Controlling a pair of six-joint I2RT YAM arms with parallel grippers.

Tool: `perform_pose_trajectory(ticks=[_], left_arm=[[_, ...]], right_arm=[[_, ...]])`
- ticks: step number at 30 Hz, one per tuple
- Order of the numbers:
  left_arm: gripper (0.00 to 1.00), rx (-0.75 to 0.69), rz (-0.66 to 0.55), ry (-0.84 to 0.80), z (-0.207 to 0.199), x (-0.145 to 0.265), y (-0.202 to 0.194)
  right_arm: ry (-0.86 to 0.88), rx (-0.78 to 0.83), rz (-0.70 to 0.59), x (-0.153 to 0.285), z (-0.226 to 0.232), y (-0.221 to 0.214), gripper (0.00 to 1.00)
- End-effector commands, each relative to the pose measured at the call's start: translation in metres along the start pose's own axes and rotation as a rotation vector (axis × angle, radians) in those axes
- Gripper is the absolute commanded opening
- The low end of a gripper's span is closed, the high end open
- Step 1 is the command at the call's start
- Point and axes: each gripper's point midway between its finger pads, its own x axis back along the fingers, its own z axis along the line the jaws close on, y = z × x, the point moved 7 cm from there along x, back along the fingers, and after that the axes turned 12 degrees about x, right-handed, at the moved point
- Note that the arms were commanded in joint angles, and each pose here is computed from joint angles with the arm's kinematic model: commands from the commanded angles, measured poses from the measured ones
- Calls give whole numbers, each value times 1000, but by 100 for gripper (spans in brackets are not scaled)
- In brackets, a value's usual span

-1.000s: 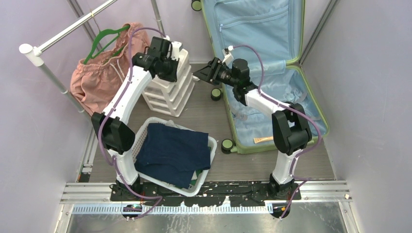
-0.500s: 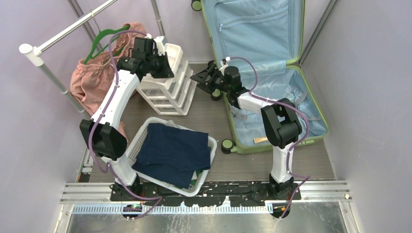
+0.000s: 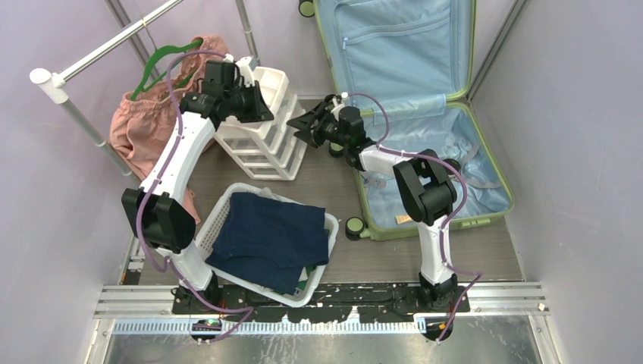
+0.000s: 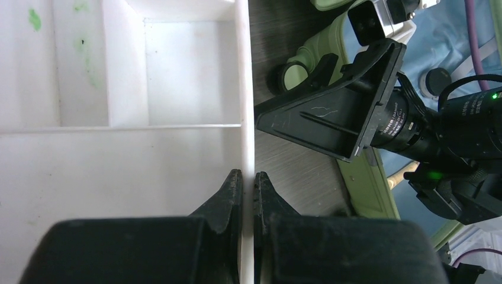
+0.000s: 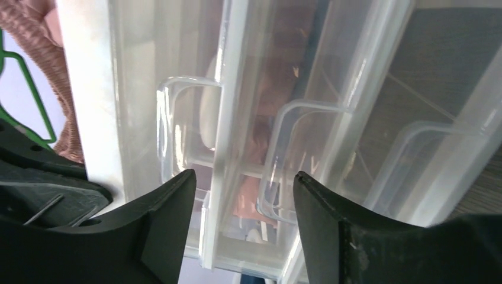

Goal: Open, take out, and arrange the luggage
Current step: Open the drawer in the storage box.

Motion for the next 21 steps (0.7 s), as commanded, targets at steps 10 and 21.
perform_pose_trajectory(ticks=[10,21], left_arm=[[0,-27,-135,-212,-35,35,30],[0,-22,-86,-161,-21,22,21]], right_arm=[[165,-29,-46,-10,29,14,62],[311,-22,-48,-7,54,21,52]])
